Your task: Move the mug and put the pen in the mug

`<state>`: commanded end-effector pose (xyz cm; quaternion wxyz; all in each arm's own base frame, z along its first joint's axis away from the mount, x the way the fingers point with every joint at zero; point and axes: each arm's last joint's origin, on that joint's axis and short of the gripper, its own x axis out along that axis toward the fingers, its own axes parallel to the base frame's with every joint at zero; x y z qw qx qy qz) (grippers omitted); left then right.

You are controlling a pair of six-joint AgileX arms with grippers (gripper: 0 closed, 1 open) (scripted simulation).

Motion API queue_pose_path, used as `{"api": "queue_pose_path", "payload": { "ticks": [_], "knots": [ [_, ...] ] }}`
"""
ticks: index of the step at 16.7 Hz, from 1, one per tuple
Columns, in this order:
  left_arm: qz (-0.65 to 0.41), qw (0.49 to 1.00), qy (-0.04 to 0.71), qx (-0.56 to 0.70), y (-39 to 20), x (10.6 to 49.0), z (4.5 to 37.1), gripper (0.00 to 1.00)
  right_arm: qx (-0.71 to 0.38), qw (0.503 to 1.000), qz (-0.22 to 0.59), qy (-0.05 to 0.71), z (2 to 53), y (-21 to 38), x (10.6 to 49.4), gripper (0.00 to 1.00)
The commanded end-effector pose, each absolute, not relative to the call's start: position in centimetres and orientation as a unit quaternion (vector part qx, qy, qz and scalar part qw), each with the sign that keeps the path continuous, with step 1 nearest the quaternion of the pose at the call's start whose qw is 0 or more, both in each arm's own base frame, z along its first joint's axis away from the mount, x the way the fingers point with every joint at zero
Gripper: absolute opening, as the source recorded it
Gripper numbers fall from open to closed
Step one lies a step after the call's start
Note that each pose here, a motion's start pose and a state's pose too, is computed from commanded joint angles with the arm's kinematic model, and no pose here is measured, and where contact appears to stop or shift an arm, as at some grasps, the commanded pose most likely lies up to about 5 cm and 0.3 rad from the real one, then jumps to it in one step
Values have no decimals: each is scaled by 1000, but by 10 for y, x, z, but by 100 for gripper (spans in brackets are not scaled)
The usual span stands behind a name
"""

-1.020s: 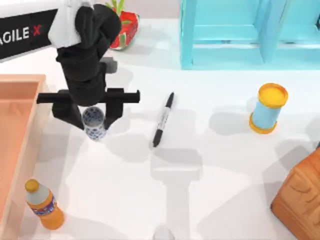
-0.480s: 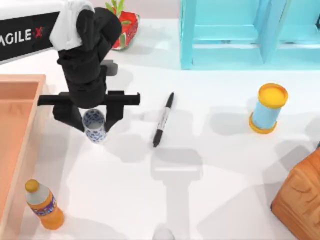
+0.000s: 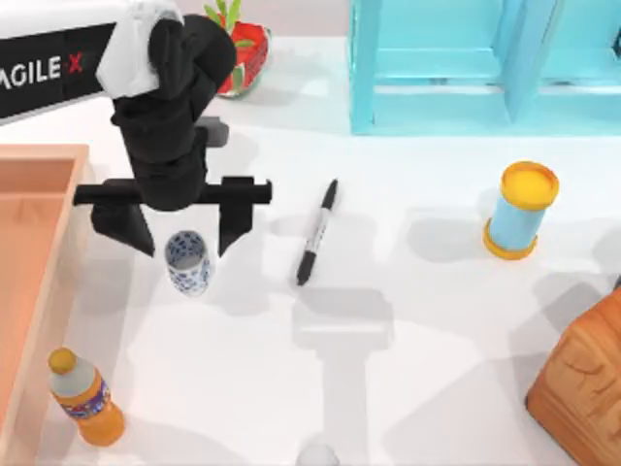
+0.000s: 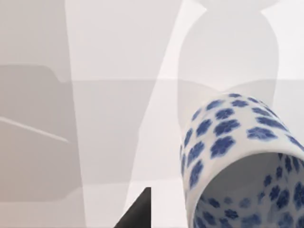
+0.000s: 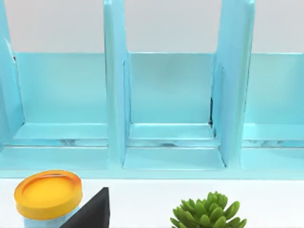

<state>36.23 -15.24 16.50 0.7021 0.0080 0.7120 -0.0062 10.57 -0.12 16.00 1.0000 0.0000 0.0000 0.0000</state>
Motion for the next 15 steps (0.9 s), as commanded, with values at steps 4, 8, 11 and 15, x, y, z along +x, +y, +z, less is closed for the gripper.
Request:
{"api": "queue_pose_path", "payload": {
  "ticks": [4, 8, 11, 15],
  "knots": [
    [-6, 702, 712, 8, -152, 362, 165, 100, 0, 1000, 0, 0, 160, -1, 106, 100],
    [-6, 702, 712, 8, -152, 362, 165, 100, 0, 1000, 0, 0, 160, -1, 106, 100],
    [-4, 702, 712, 7, -152, 364, 168, 100, 0, 1000, 0, 0, 160, -1, 106, 100],
    [0, 698, 716, 6, -155, 373, 200, 100, 0, 1000, 0, 0, 160, -1, 106, 100]
  ]
}}
